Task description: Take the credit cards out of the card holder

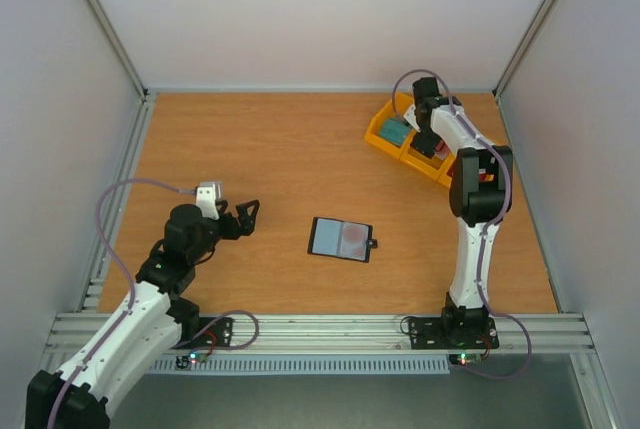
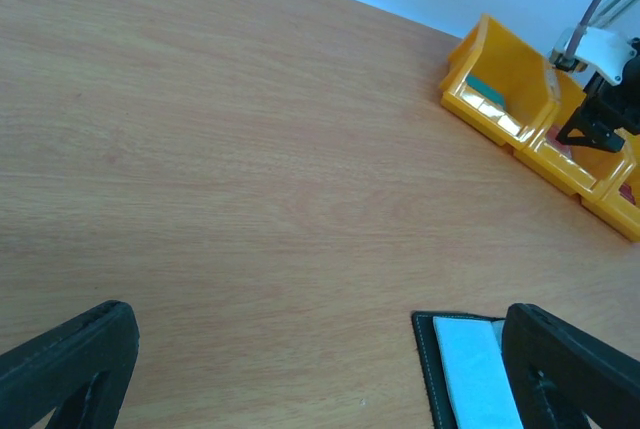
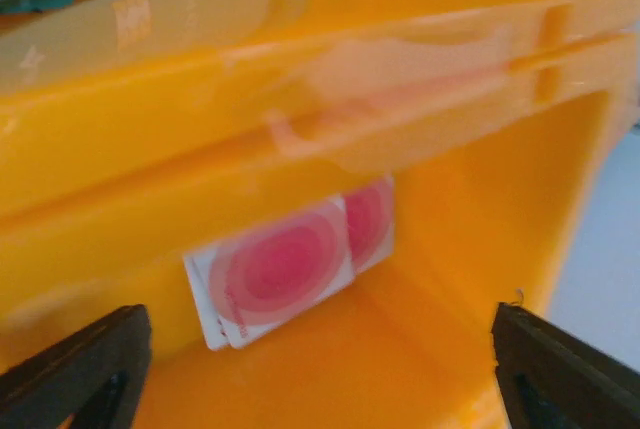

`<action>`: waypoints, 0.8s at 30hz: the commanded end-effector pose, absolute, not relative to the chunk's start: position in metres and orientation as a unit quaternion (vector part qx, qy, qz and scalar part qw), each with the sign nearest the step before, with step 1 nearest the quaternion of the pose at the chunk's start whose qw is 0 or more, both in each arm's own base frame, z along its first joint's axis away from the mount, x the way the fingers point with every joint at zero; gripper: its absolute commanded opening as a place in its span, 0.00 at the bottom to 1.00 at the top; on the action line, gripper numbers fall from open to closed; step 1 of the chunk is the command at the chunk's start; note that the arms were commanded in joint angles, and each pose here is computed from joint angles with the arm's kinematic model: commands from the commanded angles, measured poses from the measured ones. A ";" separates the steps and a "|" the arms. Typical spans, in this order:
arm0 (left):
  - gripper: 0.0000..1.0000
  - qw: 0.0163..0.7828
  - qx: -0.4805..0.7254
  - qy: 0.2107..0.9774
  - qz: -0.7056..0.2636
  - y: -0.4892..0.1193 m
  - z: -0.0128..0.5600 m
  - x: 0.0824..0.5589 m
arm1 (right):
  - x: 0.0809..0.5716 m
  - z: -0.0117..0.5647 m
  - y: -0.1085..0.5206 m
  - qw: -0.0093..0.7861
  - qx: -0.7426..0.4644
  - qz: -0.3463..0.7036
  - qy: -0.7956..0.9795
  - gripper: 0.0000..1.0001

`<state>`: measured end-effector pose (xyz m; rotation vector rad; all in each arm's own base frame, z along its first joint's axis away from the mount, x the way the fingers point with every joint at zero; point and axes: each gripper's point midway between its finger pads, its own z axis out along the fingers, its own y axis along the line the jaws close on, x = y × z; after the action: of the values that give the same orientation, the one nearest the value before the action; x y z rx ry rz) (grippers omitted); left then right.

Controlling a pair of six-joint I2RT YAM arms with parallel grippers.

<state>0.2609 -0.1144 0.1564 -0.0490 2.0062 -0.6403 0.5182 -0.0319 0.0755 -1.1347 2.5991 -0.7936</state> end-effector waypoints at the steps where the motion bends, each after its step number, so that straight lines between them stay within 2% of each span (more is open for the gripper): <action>1: 0.99 0.518 -0.014 0.806 -0.288 -0.119 0.169 0.264 | 0.526 0.152 -0.025 0.191 -0.337 -0.277 0.880 0.98; 3: 0.99 0.519 -0.012 0.803 -0.291 -0.120 0.170 0.264 | 0.526 0.187 -0.008 0.258 -0.309 -0.232 0.885 0.98; 6: 0.99 0.529 -0.008 0.796 -0.296 -0.120 0.175 0.263 | 0.518 0.267 0.034 0.435 -0.261 -0.080 0.858 0.99; 8: 0.99 0.535 -0.006 0.789 -0.302 -0.121 0.178 0.262 | 0.514 0.328 0.029 0.558 -0.171 0.000 0.812 0.99; 11: 1.00 0.538 0.001 0.783 -0.312 -0.124 0.181 0.260 | 0.493 0.386 0.032 0.651 -0.122 0.075 0.745 0.98; 14: 0.99 0.534 0.008 0.782 -0.321 -0.128 0.181 0.259 | 0.472 0.404 0.058 0.637 -0.141 0.161 0.740 0.98; 17: 0.99 0.526 0.012 0.784 -0.329 -0.132 0.178 0.259 | 0.441 0.397 0.092 0.561 -0.153 0.288 0.761 0.98; 19: 0.99 0.517 0.012 0.788 -0.333 -0.134 0.173 0.259 | 0.418 0.383 0.107 0.520 -0.141 0.337 0.772 0.98; 22: 0.99 0.501 0.006 0.798 -0.336 -0.136 0.164 0.260 | 0.377 0.339 0.144 0.479 -0.148 0.327 0.801 0.99; 24: 0.99 0.490 -0.005 0.806 -0.332 -0.135 0.157 0.262 | 0.363 0.295 0.144 0.428 -0.106 0.247 0.863 0.97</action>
<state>0.2584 -0.1328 0.1585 0.0138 1.9633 -0.7715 0.4103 0.1140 0.3526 -0.3616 1.8742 0.6425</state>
